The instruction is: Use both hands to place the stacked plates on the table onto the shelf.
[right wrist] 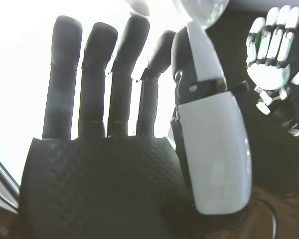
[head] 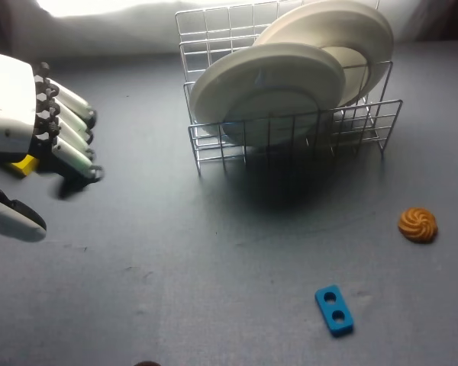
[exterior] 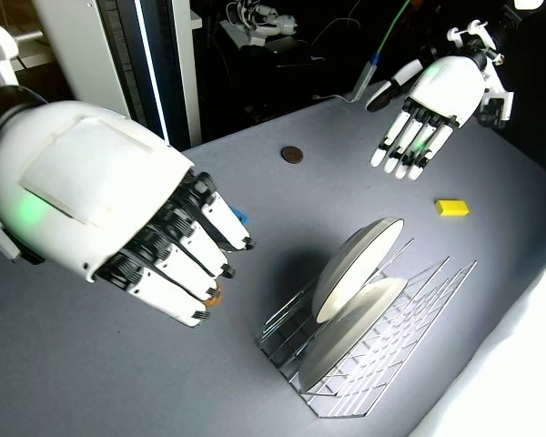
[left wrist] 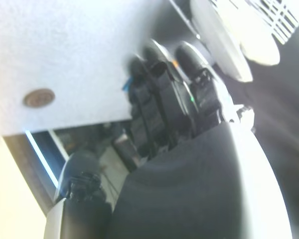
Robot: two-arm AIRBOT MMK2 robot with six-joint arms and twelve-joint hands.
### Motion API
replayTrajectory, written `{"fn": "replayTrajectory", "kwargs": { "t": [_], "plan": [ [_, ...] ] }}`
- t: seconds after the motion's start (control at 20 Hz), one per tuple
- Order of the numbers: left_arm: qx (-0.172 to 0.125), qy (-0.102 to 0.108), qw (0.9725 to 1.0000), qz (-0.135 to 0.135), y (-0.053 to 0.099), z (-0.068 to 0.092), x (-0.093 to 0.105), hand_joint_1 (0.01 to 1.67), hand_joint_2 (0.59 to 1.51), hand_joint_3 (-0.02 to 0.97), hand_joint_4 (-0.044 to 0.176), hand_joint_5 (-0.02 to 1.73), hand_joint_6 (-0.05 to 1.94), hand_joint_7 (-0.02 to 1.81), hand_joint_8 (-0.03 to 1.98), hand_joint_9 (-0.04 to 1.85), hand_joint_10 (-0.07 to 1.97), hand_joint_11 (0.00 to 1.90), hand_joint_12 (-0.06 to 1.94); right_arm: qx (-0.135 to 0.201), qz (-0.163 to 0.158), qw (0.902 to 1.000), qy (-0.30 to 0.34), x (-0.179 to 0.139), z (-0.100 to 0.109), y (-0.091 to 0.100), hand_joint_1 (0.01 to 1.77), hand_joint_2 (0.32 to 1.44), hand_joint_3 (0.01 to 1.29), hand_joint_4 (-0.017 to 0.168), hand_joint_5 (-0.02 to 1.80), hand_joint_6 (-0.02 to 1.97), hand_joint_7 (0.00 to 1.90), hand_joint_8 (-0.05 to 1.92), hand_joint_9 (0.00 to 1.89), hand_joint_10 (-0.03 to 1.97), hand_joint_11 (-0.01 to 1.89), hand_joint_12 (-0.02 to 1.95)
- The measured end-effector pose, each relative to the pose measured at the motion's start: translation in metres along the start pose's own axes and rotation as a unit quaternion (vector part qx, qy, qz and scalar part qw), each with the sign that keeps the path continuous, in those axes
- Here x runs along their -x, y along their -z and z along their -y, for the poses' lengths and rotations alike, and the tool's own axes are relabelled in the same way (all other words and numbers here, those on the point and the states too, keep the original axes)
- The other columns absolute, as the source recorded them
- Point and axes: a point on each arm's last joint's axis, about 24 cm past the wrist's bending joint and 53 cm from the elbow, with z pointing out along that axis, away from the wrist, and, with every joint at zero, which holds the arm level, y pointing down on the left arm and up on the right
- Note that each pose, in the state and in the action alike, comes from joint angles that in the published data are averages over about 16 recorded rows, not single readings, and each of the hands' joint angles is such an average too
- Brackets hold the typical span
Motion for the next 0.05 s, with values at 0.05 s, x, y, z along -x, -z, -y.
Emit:
{"fn": "replayTrajectory", "kwargs": {
  "t": [0.05],
  "plan": [
    [0.000,0.001,1.0000,0.000,-0.0001,0.0000,-0.0004,0.05,1.232,0.019,-0.003,0.41,0.36,0.49,0.56,0.44,0.73,0.19,1.04,-0.001,-0.001,1.0000,0.002,-0.0009,0.0003,0.0009,0.97,1.10,0.01,0.027,0.88,0.98,0.98,0.78,0.93,0.98,0.65,1.62]
  ]
}}
